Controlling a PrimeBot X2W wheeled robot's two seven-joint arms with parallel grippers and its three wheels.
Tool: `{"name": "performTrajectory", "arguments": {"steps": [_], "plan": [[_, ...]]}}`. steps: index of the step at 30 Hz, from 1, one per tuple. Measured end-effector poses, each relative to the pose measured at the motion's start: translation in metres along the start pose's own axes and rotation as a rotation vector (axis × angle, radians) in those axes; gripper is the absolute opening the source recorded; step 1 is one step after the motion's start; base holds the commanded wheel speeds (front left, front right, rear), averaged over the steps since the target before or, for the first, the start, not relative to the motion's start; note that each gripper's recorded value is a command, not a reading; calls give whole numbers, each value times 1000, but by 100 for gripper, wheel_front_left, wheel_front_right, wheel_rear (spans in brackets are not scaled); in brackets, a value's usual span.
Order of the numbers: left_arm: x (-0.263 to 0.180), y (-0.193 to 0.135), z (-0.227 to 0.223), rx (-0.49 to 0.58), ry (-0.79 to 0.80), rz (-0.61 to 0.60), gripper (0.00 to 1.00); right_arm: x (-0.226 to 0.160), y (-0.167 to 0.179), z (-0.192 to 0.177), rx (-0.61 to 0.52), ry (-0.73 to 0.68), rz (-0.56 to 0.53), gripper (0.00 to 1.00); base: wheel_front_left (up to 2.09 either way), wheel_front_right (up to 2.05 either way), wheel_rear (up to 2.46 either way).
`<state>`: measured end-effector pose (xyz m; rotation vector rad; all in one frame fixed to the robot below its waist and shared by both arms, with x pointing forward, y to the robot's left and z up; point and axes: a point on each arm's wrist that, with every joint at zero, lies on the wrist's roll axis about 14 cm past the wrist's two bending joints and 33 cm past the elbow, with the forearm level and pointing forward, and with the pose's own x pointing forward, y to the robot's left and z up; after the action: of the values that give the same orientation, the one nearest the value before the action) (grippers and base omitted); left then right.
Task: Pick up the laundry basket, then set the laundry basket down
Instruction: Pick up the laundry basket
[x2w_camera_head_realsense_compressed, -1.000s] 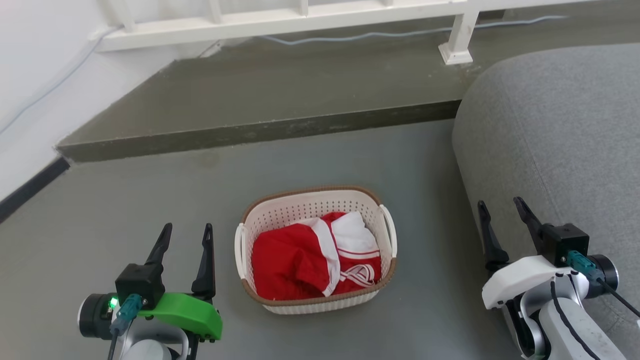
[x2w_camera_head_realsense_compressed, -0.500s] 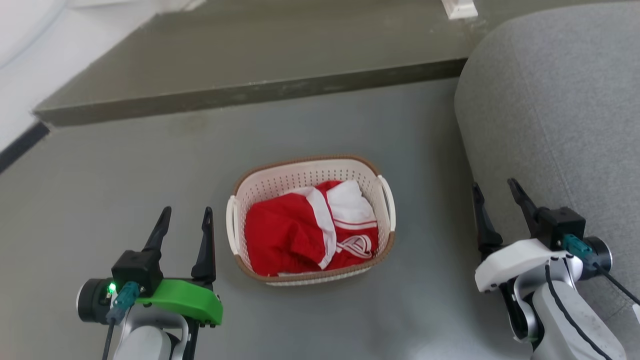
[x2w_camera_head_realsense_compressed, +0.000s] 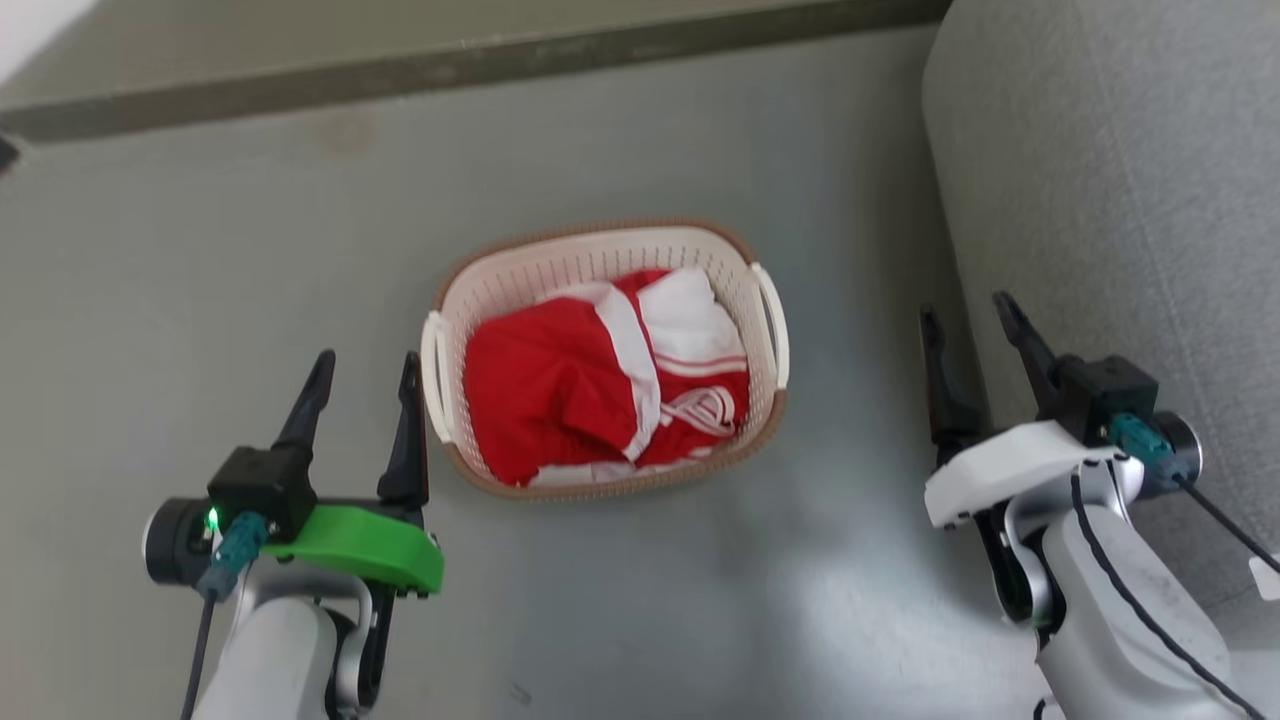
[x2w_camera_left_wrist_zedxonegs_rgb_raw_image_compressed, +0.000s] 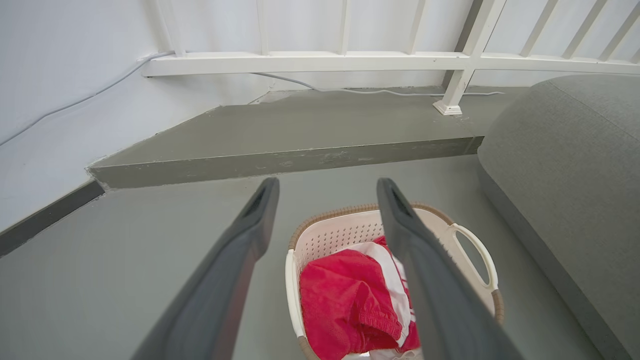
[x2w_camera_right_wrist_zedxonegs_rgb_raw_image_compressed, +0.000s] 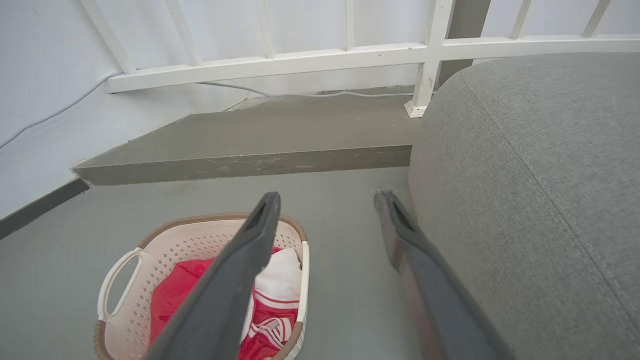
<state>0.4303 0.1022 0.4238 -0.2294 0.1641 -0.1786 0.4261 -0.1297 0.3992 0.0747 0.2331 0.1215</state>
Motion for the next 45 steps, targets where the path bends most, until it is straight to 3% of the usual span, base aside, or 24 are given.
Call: {"name": "performTrajectory", "arguments": {"steps": [19,45], "plan": [[53,12,-60,-37,109,-13,100,55,-5,-57,12,118,5,100,0,0,0],[94,45,-154,-22,292,9,100,111,17,-147,47,299,89,100,0,0,0]]}}
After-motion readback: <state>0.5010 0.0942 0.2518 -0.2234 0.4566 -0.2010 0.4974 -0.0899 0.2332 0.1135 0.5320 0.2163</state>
